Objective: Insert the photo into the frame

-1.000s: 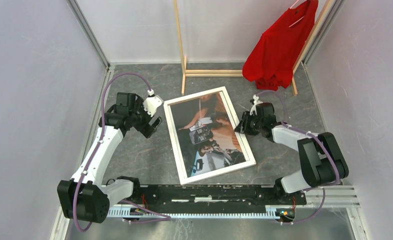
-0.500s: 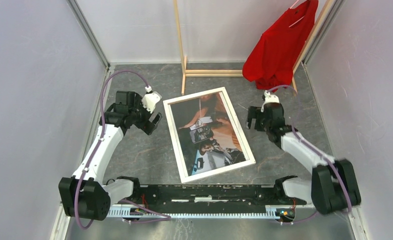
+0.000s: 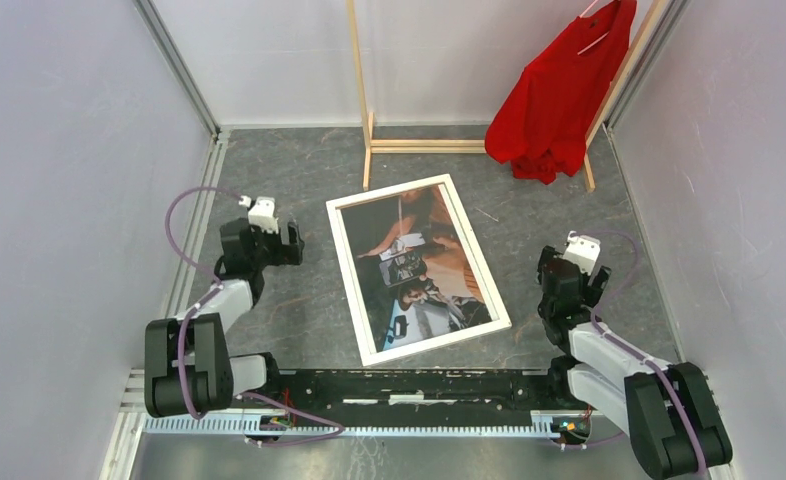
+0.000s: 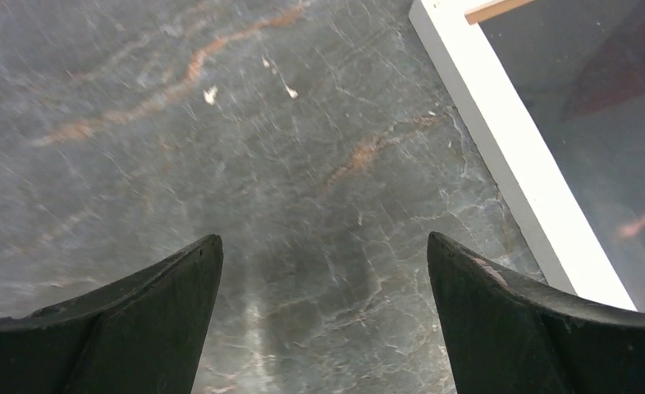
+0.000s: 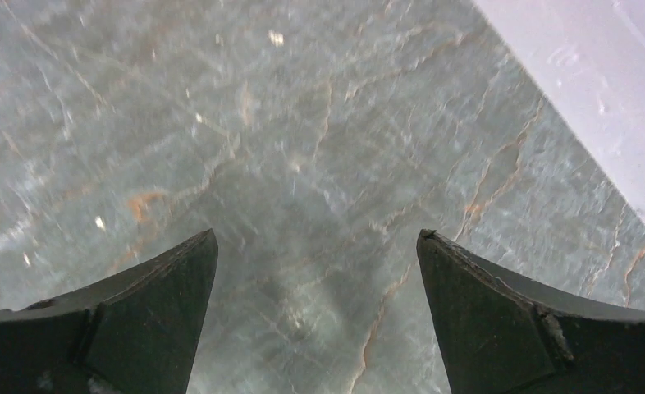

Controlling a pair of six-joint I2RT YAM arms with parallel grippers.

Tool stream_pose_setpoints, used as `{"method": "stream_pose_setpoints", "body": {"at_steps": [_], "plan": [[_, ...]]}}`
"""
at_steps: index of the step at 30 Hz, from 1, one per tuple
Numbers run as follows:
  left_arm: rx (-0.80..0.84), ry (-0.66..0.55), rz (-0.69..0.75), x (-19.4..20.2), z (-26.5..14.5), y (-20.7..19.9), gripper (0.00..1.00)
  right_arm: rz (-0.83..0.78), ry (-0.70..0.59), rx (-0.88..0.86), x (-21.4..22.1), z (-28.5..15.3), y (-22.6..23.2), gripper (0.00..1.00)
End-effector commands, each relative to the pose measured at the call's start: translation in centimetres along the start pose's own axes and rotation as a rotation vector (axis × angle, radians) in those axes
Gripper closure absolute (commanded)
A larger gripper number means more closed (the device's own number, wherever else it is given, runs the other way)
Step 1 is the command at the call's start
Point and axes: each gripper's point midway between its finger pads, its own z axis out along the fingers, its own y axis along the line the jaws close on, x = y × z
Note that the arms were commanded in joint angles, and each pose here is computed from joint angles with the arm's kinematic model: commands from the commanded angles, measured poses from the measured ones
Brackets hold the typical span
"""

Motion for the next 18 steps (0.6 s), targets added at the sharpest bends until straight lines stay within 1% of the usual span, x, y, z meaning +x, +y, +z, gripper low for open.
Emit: {"method": "stream_pose_setpoints", "body": {"at_steps": [1, 4, 6, 7, 8, 10, 13, 16, 18], "plan": [[0.014, -0.350, -0.122, -5.0, 0.3, -0.6, 0.00, 0.081, -0.165, 0.070, -4.1, 0.6, -1.1, 0.02], [-0.022, -0.336, -0.121, -3.7, 1.1, 0.1, 0.00, 0.071, -0.172, 0.084, -3.6, 0.9, -1.8, 0.02], [-0.027, -0.371, -0.110, -3.9, 1.1, 0.3, 0.00, 0.082, -0.192, 0.077, -3.0, 1.0, -2.3, 0.02], [-0.023, -0.386, -0.094, -4.2, 0.9, 0.2, 0.00, 0.091, -0.218, 0.075, -3.5, 0.9, -2.4, 0.02], [-0.010, -0.417, -0.082, -4.4, 0.7, -0.1, 0.00, 0.075, -0.214, 0.080, -2.4, 0.7, -2.9, 0.02], [-0.004, -0.483, -0.046, -4.9, 0.0, -0.5, 0.00, 0.111, -0.269, 0.062, -2.9, 0.3, -3.0, 0.02], [0.017, -0.511, -0.030, -4.1, 0.2, -0.9, 0.00, 0.087, -0.316, 0.014, -3.7, 0.2, -2.3, 0.02], [0.046, -0.523, 0.007, -3.5, 0.4, -1.9, 0.00, 0.078, -0.346, -0.002, -4.6, 0.4, -1.8, 0.02], [0.031, -0.494, 0.011, -3.2, 0.7, -1.8, 0.00, 0.043, -0.372, -0.032, -4.9, 0.3, -1.4, 0.02]]}}
